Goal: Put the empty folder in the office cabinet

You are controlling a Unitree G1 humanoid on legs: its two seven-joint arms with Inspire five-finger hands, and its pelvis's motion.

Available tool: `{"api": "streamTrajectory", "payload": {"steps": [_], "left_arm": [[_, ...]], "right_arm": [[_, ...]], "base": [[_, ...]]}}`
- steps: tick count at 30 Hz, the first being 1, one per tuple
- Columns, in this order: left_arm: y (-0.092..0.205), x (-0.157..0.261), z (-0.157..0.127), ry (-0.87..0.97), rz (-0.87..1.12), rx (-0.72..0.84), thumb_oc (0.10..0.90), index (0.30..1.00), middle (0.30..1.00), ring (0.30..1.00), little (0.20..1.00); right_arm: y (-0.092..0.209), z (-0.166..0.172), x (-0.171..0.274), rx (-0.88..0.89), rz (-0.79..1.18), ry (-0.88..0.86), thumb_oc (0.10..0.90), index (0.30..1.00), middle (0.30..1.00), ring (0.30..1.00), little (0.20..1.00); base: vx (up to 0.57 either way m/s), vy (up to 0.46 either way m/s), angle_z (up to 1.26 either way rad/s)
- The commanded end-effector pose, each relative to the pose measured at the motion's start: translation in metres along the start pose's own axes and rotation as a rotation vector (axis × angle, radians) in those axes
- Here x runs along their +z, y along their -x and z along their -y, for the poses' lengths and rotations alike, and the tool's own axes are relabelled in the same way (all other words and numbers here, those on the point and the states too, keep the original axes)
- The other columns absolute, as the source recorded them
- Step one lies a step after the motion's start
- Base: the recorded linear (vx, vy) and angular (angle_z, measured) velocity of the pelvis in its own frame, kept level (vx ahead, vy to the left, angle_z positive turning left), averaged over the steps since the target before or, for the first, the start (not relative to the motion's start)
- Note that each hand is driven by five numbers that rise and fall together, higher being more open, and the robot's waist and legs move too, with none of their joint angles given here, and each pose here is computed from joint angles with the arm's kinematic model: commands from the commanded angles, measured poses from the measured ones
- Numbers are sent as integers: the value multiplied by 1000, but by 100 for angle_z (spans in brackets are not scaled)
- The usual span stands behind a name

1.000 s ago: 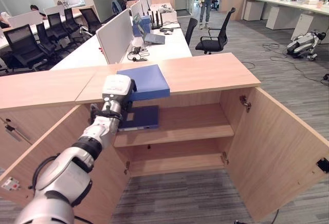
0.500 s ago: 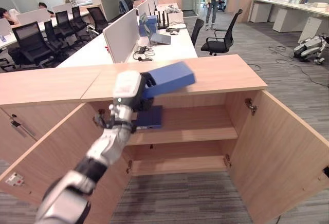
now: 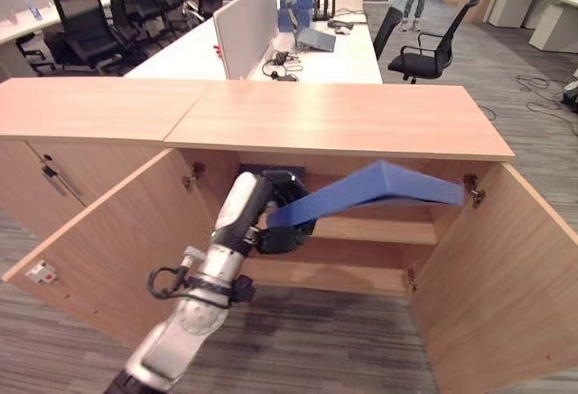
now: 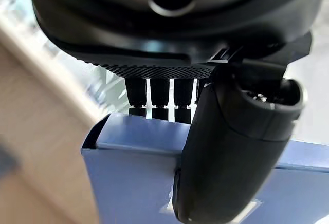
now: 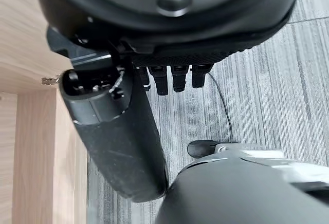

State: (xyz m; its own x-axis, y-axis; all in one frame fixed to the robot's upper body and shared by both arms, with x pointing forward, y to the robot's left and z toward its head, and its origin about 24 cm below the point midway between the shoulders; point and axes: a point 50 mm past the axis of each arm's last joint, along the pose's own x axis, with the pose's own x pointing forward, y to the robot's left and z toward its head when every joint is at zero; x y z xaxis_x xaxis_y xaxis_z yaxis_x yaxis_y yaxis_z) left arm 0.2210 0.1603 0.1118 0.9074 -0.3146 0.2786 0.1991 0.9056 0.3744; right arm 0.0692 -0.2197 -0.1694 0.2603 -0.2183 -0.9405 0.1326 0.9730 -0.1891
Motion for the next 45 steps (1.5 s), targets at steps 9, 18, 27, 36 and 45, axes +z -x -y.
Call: {"api": "streamTrajectory", "payload": {"steps": [9, 18, 27, 36, 45], "left_arm": [[42, -16, -36, -91, -161, -35, 400, 300, 300, 300, 300], [61, -23, -41, -251, -219, -16, 400, 300, 300, 300, 300], [56, -16, -35, -291, -172, -79, 400, 300, 300, 300, 300], [34, -2, -22, -229, -52, -160, 400, 300, 300, 300, 300], [12, 19, -3, -25, 88, -206, 400, 300, 300, 300, 300]], "right_arm": [[58, -15, 165, 56, 793, 433, 800, 900, 900, 900, 900], [136, 35, 199, -293, 1183, 799, 800, 900, 900, 900, 900], [166, -1, 203, -46, 1349, 920, 800, 900, 900, 900, 900], [196, -49, 232, 136, 1540, 960, 800, 900, 900, 900, 900], [175, -104, 227, 440, 1402, 784, 400, 300, 300, 300, 300]], "base": [[-17, 1, 1], [10, 0, 2], [-2, -3, -3], [-7, 1, 3], [0, 0, 0]]}}
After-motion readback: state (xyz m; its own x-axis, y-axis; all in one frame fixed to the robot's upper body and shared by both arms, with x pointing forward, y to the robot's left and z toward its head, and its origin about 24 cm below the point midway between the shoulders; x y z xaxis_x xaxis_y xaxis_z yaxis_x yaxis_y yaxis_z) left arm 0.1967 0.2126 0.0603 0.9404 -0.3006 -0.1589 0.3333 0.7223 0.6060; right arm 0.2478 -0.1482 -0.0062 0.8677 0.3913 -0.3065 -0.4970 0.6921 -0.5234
